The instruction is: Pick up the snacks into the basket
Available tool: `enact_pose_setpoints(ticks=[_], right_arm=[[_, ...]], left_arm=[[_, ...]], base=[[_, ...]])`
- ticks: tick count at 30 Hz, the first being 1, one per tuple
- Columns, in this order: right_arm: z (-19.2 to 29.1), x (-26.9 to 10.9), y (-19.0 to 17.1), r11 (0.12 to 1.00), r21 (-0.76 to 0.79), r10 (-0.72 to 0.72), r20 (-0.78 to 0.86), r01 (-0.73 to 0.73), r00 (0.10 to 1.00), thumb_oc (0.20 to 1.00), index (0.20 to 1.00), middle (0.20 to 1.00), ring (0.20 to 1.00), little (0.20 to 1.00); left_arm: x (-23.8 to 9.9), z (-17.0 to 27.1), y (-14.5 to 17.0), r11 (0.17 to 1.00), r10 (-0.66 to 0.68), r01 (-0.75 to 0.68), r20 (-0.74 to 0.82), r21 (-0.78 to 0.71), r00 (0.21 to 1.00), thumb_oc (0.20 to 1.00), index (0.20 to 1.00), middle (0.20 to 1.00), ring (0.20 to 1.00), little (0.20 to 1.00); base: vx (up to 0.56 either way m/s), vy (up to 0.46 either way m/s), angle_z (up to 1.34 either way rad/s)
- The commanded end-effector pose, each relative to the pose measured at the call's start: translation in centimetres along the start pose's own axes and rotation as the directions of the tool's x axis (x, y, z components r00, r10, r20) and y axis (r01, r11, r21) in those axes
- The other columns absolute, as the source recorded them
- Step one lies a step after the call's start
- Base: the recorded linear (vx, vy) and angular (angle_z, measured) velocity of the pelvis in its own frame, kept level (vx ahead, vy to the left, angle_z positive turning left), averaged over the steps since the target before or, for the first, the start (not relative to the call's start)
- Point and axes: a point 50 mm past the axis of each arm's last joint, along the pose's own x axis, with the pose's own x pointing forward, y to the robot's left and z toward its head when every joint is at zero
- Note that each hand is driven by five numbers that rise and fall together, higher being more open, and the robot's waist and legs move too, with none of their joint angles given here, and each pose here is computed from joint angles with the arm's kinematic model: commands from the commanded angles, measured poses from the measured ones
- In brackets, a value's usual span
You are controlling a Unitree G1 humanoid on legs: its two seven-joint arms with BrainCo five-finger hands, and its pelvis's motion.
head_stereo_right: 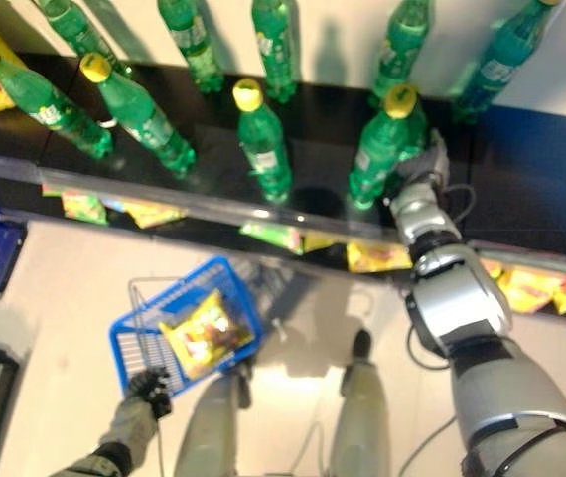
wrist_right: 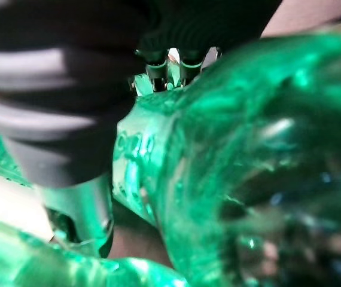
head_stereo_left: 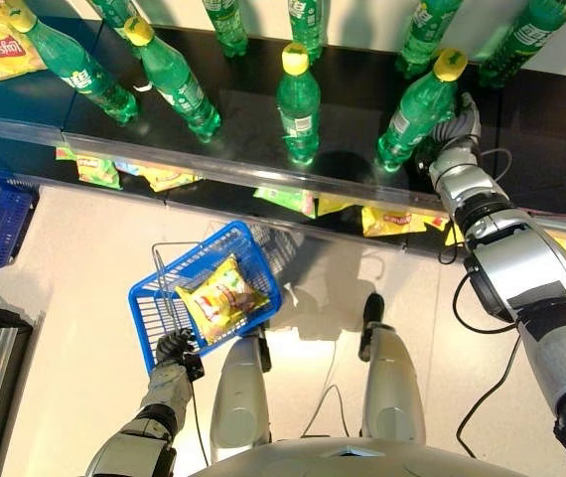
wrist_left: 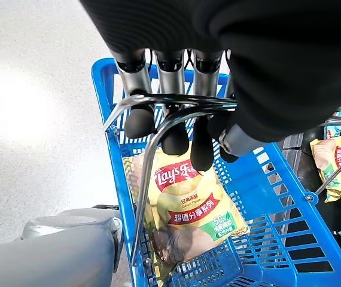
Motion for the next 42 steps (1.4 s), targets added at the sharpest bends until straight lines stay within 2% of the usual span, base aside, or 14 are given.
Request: enact_pose_setpoints(ticks=[1,6,7,8,33,42], right_arm=[[-1.7,0.2,-0.6,1.000,0.015,0.006,-0.115,-0.004,0.993,1.000,1.000,1.000,1.000,1.000],[-2.8,0.1,-0.7,1.000,-0.003,0.014,-0.151,-0.015,0.988,1.000,1.000,1.000,1.000,1.000],[-3.0,0.1,-0.8,1.000,-0.010,0.014,-0.161,-0.015,0.987,0.529,0.529,0.529,0.529,0.529],[-3.6,0.1,-1.2,1.000,-0.016,0.004,-0.180,-0.007,0.984,0.200,0.200,0.200,0.200,0.200],[-9.5,-0.3,-4.2,0.988,-0.154,-0.049,-0.323,-0.001,0.945,0.200,0.200,0.200,0.200,0.200],[-8.8,0.1,-4.8,0.980,-0.199,-0.061,-0.269,0.006,0.961,0.200,0.200,0.200,0.200,0.200]], left_arm=[[0.6,1.1,2.9,0.996,0.082,-0.083,0.024,0.038,0.996,0.200,0.200,0.200,0.200,0.200],[0.7,1.1,3.0,0.996,0.080,-0.081,0.024,0.040,0.997,0.200,0.200,0.200,0.200,0.200],[0.7,1.2,3.0,0.996,0.078,-0.079,0.024,0.038,0.997,0.200,0.200,0.200,0.200,0.200],[0.7,1.2,2.9,0.997,0.073,-0.074,0.025,0.036,0.997,0.200,0.200,0.200,0.200,0.200],[0.6,1.2,2.3,0.998,0.028,-0.030,0.030,0.061,0.999,0.200,0.200,0.200,0.200,0.200],[0.7,1.2,2.6,0.998,0.042,-0.044,0.025,0.049,0.999,0.200,0.200,0.200,0.200,0.200]], base=[[0.00,0.000,0.00],[0.00,0.000,0.00],[0.00,0.000,0.00],[0.00,0.000,0.00],[0.00,0.000,0.01],[0.00,0.000,0.03]])
